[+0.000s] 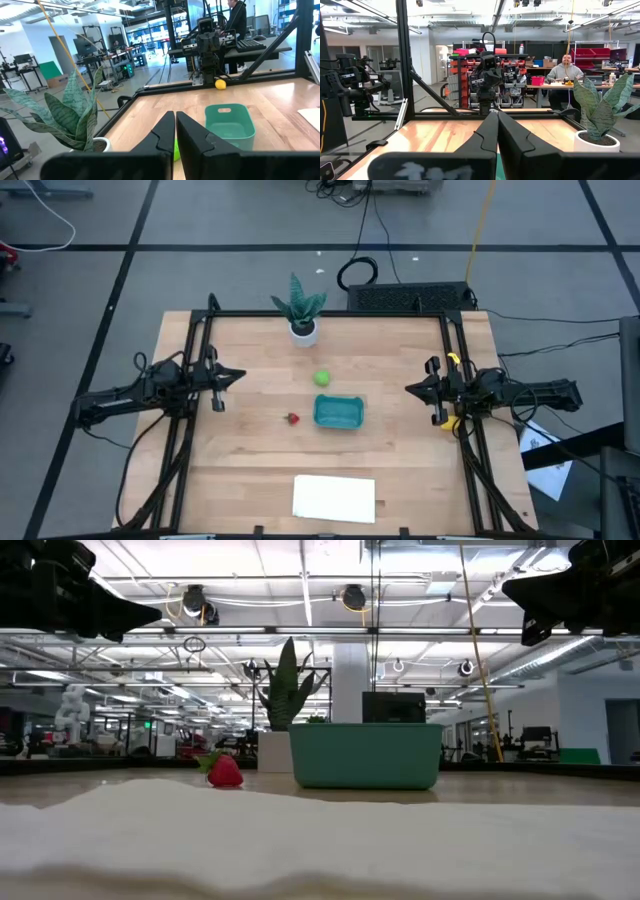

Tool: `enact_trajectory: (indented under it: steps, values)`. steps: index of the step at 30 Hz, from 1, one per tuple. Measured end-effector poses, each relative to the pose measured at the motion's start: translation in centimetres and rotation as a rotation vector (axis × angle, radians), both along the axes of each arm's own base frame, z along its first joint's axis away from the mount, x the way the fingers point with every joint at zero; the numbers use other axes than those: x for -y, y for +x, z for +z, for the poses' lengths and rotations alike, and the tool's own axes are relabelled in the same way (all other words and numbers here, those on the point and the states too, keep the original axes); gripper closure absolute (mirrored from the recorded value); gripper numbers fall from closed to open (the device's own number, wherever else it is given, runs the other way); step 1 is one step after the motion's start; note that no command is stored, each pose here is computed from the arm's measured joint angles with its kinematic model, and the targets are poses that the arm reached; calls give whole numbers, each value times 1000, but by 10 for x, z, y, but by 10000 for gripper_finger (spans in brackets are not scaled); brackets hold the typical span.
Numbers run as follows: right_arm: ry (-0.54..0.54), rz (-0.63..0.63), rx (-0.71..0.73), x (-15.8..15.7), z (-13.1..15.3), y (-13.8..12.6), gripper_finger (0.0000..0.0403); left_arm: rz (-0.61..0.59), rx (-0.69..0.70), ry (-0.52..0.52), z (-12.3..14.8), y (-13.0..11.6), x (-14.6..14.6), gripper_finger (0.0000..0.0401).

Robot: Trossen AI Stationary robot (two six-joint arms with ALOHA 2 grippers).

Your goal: Pick and placing Produce into tupperware

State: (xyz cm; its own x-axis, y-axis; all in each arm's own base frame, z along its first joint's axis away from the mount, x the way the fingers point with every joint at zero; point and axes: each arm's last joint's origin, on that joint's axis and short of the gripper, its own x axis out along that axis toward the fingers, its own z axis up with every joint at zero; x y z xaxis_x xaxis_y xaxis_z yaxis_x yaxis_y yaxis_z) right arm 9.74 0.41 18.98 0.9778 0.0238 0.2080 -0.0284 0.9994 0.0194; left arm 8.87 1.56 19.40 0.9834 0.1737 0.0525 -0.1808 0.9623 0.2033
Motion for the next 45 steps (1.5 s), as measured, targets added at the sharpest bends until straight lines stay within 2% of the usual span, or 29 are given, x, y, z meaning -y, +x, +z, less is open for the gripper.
enact_trajectory:
  steps: [23,29,35,45]
  values:
    - [0,0,0,0,0,0,403,0,0,0,0,0,0,380]
    - [55,12,-1,0,0,0,403,0,0,0,0,0,0,380]
    - [58,13,-1,0,0,0,403,0,46,7,4,0,0,380]
    - [21,4,4,0,0,0,403,-14,131,-106,11,-1,0,380]
